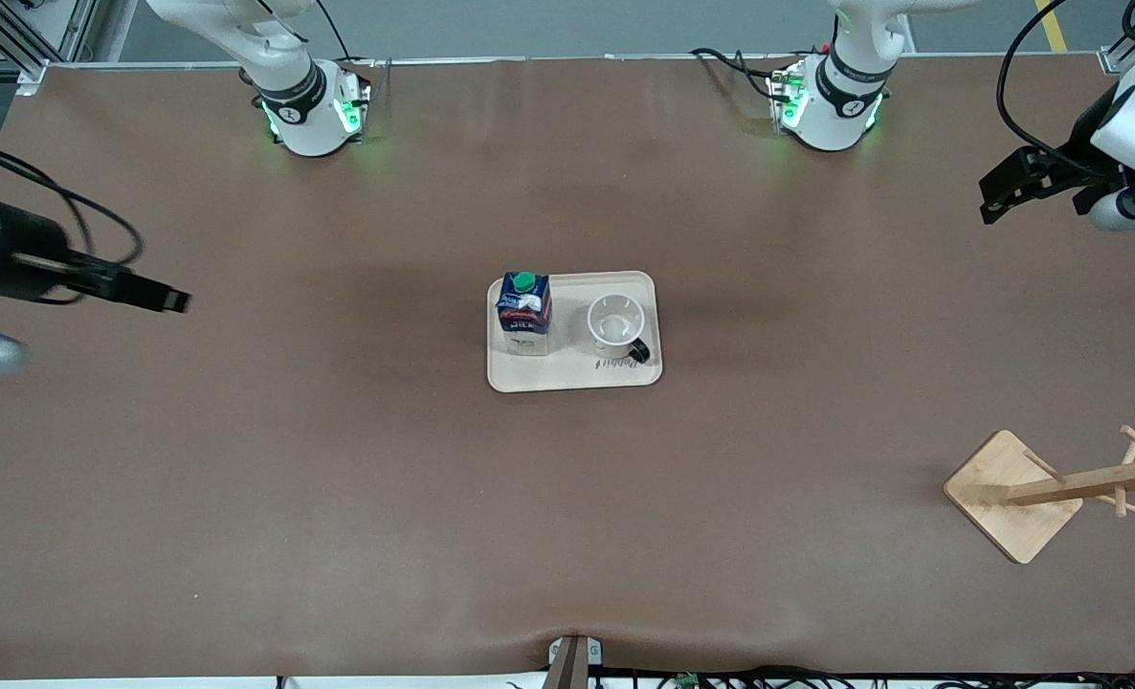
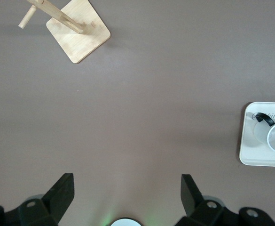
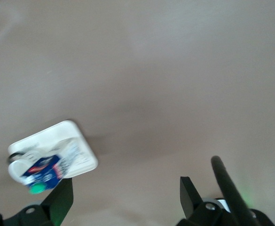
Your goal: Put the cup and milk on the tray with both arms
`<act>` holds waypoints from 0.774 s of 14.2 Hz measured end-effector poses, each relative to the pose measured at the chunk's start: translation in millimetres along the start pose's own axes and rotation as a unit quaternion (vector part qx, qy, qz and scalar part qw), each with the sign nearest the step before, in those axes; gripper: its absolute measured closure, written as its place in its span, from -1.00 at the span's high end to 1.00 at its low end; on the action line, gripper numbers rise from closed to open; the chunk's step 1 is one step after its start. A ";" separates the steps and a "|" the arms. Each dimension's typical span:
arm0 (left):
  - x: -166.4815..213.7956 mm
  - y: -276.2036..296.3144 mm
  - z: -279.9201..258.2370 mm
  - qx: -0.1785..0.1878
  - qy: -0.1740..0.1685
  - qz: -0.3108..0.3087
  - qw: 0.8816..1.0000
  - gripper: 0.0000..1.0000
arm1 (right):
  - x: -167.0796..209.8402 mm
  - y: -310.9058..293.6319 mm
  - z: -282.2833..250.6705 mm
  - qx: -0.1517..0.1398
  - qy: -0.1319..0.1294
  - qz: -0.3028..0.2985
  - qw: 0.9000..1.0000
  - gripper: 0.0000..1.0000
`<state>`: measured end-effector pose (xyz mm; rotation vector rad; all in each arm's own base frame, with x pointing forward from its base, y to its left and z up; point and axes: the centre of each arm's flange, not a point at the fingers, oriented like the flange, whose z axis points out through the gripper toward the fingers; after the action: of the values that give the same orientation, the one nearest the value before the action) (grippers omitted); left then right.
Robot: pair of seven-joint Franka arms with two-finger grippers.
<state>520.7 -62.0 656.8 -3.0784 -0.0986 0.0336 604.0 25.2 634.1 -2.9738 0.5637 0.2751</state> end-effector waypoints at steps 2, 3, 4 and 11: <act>-0.3 1.7 0.0 -0.007 -0.001 0.001 1.000 1.00 | -8.7 13.2 -3.8 -0.027 0.017 -0.016 0.999 1.00; -0.4 2.1 0.0 -0.009 -0.002 0.001 1.000 1.00 | -13.2 15.2 -3.0 -0.035 0.022 -0.034 0.999 1.00; -0.4 2.1 0.1 -0.009 -0.002 0.001 1.000 1.00 | -16.6 18.9 -1.8 -0.041 0.027 -0.057 0.997 1.00; -0.7 2.2 -0.2 -0.013 -0.002 0.001 1.000 1.00 | -48.2 77.3 16.7 -0.078 0.052 -0.151 0.984 1.00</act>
<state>520.1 -64.3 656.9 -3.1036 -0.0976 0.0392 528.5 -27.2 622.1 -3.1801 0.0972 0.1427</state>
